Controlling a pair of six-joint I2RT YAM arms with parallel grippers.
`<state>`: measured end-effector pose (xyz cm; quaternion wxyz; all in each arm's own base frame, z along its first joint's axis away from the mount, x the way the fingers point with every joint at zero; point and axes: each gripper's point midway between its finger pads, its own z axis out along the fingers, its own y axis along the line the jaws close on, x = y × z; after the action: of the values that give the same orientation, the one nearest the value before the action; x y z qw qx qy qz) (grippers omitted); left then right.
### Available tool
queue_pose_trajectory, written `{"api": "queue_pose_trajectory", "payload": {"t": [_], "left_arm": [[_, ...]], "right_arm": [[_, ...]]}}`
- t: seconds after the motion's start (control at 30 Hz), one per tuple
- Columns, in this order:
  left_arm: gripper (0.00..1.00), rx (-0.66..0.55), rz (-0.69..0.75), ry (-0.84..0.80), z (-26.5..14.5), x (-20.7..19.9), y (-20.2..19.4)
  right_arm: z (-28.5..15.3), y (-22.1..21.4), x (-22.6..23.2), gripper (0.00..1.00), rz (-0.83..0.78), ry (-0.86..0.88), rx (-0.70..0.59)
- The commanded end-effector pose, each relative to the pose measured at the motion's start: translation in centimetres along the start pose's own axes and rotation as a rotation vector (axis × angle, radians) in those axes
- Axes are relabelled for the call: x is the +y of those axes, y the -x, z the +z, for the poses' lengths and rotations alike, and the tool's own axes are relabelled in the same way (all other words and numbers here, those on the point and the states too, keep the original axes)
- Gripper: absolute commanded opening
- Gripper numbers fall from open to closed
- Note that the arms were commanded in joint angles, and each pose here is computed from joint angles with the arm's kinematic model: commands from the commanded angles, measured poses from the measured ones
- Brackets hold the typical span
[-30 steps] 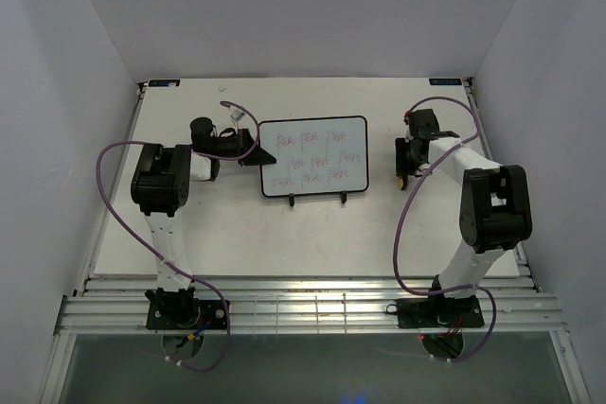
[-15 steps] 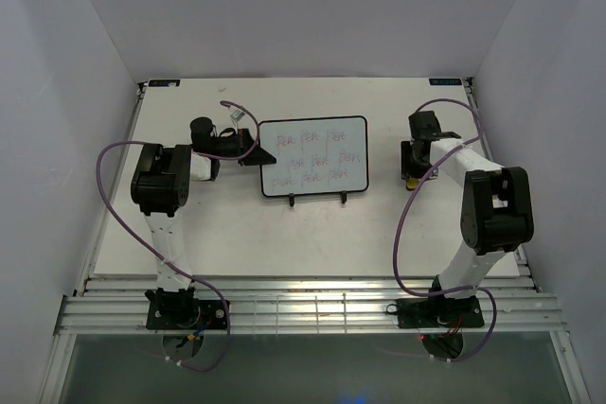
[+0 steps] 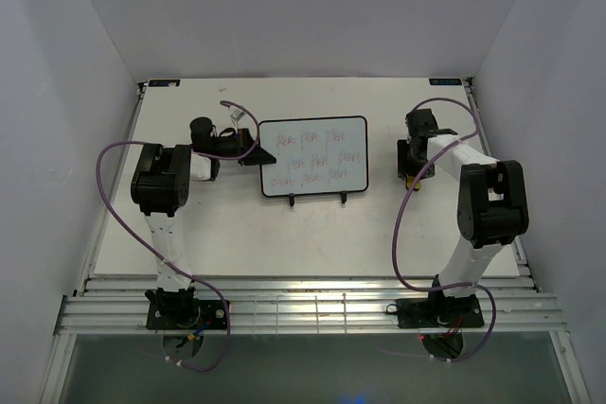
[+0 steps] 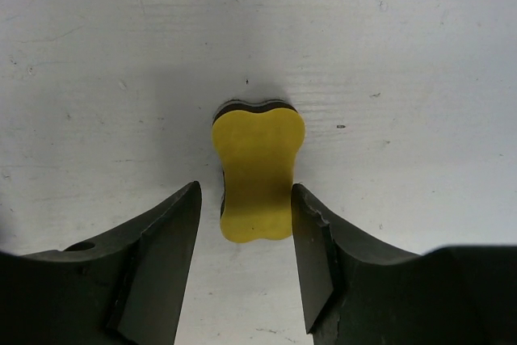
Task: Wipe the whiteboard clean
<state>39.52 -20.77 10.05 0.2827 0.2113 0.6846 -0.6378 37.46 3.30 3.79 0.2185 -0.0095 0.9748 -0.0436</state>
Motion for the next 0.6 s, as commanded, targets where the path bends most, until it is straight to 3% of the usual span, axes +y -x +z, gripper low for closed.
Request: {"api": "queue_pose_trajectory", "payload": {"t": [0.0,0.57], "left_arm": [[0.00,-0.056,0.088,0.032,-0.8,-1.0,2.6],[0.00,-0.059,0.085,0.005,-0.8,-1.5,2.5]], "right_arm": [[-0.1,1.5,0.0,0.55,-0.008,0.006,-0.024],[-0.3,2.1,-0.3,0.54,0.006,0.005,-0.045]]}}
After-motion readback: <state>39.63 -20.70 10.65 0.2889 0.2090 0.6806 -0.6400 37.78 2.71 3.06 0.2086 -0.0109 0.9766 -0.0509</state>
